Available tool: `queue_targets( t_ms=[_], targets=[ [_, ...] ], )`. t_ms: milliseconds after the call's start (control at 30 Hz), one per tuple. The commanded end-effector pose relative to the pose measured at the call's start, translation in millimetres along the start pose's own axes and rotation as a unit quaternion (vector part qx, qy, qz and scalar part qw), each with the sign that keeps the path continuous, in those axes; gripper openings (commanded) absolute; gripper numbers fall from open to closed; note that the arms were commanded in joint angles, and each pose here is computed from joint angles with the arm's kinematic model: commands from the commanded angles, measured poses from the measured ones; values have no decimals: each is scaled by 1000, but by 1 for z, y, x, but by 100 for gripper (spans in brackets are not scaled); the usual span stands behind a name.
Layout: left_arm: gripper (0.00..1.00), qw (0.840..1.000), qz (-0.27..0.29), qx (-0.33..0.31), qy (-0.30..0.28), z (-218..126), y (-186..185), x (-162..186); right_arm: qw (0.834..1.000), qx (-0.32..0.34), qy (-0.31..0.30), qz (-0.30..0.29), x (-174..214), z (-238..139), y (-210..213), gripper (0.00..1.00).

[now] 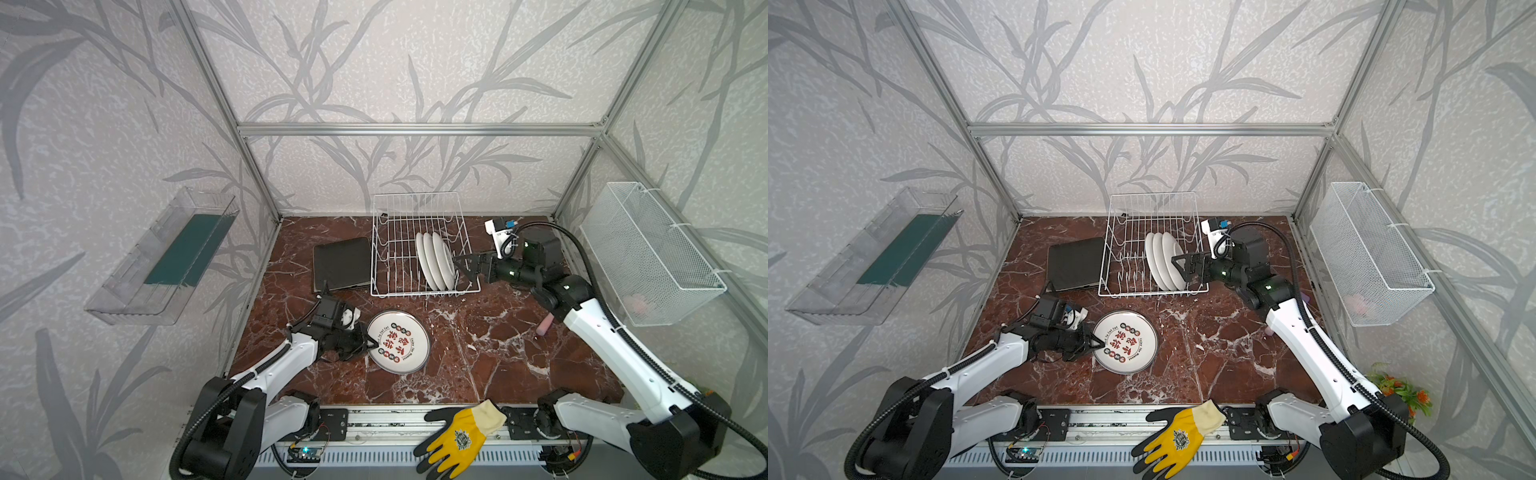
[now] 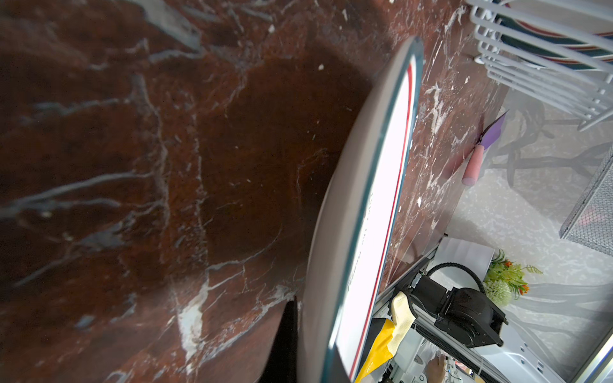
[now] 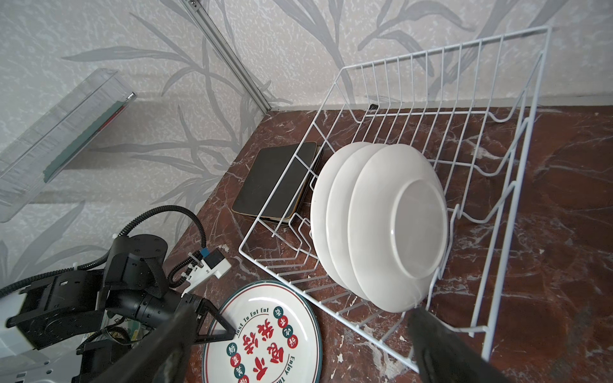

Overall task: Unload the plates from the dish rack
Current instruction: 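Lower the lettered plate flat onto the table with the left gripper, then open the left gripper and lift it off the lettered plate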

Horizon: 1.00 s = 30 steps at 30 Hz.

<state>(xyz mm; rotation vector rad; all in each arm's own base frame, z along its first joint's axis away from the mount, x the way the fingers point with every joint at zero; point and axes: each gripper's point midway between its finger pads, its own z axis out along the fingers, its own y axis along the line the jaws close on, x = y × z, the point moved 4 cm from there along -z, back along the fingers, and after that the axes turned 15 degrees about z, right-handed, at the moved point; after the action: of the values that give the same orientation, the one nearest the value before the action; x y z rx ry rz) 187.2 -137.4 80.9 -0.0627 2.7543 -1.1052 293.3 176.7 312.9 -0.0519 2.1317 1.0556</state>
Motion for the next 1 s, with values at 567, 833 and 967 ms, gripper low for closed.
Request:
queue_targets(
  t_ms=[567,833,967],
  targets=[
    [58,1000,-14,-18,12,7,6,-1,1000,-2,-11,-10,-2,-1,3,99],
    [81,997,-17,-69,11,-2,12,-1,1000,-1,-9,-12,-2,-1,2,99],
    [85,996,-12,-90,-2,-12,9,-7,1000,0,-9,-13,-2,-1,2,99]
  ],
)
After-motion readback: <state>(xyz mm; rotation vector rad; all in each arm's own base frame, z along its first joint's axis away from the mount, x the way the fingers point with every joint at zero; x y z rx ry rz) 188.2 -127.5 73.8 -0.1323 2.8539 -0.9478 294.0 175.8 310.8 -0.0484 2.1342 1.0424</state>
